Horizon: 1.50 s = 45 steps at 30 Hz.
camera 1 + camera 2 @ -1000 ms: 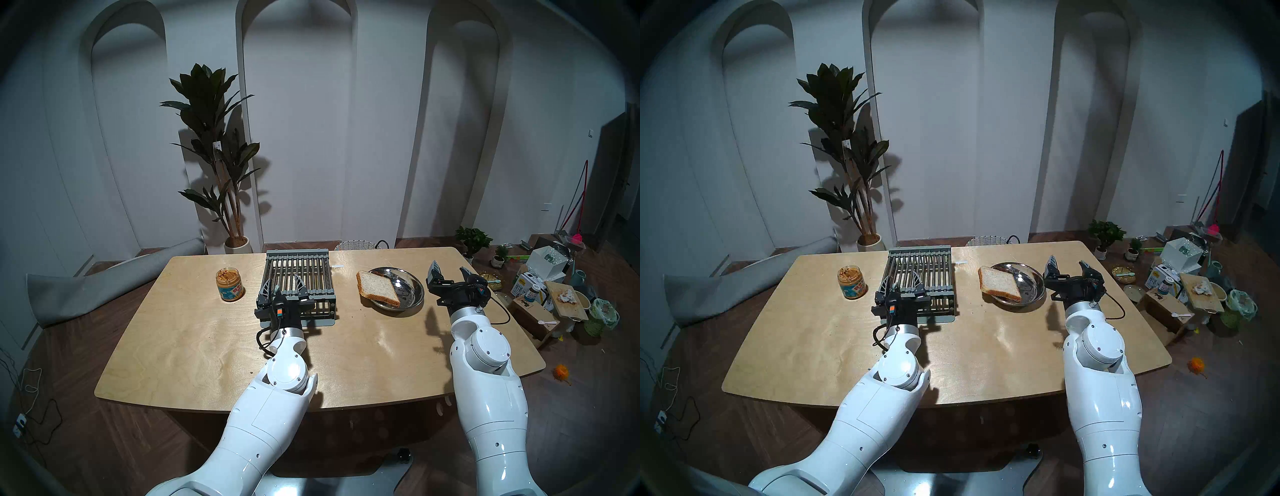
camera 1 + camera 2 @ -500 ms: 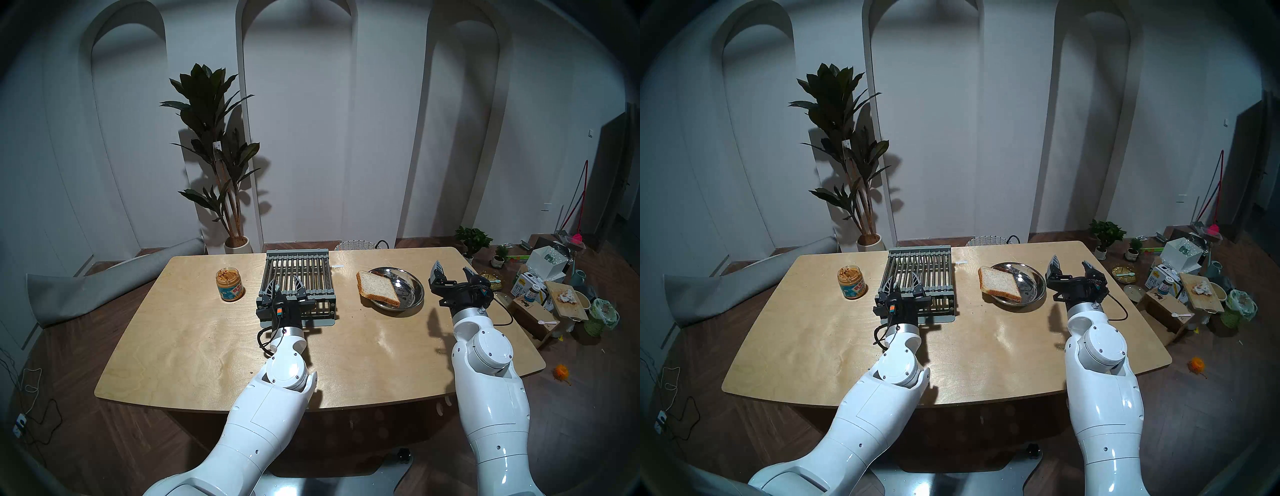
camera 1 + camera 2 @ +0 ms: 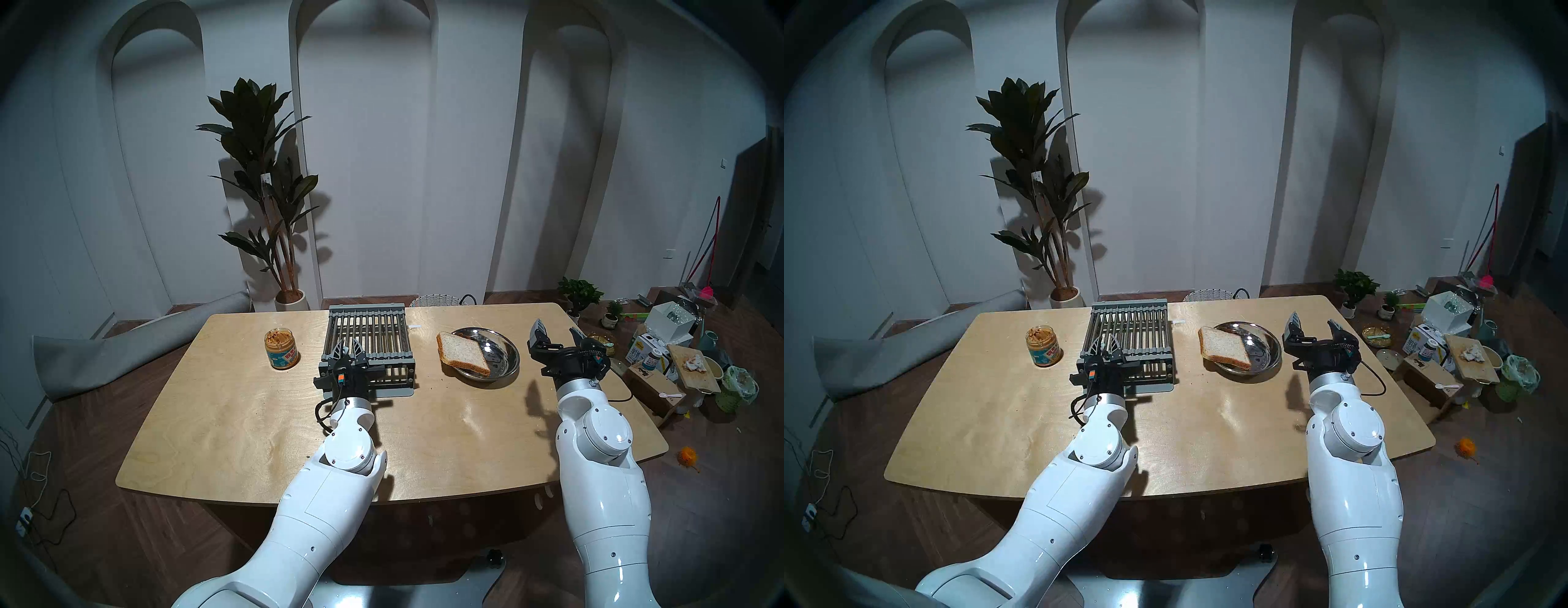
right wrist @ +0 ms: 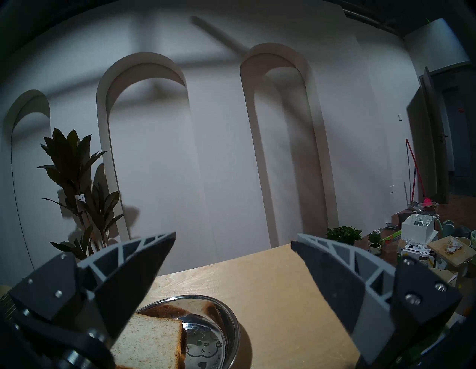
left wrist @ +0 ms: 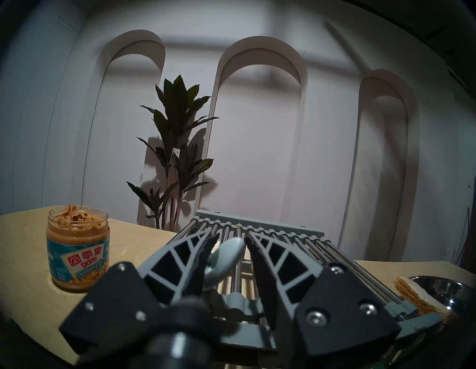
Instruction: Spread peanut butter over the slice of bread with the knife
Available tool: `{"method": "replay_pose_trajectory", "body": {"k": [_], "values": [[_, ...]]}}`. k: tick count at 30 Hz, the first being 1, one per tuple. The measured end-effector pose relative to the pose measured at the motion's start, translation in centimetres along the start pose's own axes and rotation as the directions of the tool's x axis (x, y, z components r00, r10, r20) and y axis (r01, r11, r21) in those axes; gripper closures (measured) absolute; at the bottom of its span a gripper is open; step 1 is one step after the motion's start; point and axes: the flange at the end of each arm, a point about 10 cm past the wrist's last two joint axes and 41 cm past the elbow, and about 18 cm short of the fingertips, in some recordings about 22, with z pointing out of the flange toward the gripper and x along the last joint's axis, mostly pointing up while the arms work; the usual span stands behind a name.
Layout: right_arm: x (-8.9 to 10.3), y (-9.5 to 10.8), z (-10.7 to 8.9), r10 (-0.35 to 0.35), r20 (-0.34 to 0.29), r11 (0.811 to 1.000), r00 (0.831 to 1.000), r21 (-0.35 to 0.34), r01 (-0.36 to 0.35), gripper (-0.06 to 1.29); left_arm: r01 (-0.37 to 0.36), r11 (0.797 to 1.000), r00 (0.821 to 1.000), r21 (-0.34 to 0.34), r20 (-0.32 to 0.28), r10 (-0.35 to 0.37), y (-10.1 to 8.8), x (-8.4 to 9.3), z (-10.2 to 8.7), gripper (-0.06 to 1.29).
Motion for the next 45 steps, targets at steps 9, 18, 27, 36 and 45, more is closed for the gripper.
{"method": "replay_pose_trajectory", "body": {"k": [9, 18, 27, 36, 45], "values": [[0.5, 0.1, -0.1, 0.024, -0.002, 1.0, 1.0, -0.002, -0.024, 0.0, -0.012, 1.0, 1.0, 0.0, 0.014, 0.012, -0.1, 0.1, 0.2, 1.16], [0.7, 0.1, -0.1, 0.044, -0.006, 0.999, 0.999, -0.005, -0.044, 0.0, -0.07, 0.998, 0.997, 0.004, 0.025, 0.07, -0.2, 0.9, -0.6, 1.26], [0.7, 0.2, -0.2, 0.056, -0.008, 0.998, 0.998, -0.007, -0.056, 0.0, -0.1, 0.995, 0.995, -0.001, -0.01, 0.1, 0.1, 3.3, -1.0, 1.26], [0.6, 0.5, -0.2, 0.066, -0.007, 0.998, 0.998, -0.011, -0.066, 0.0, -0.109, 0.994, 0.991, -0.022, -0.086, 0.107, 1.1, 6.9, -0.8, 1.26], [0.5, 0.8, 0.0, 0.064, -0.004, 0.998, 0.998, -0.01, -0.064, 0.0, -0.088, 0.994, 0.987, -0.07, -0.139, 0.078, 2.9, 9.9, -1.4, 1.26]]}}
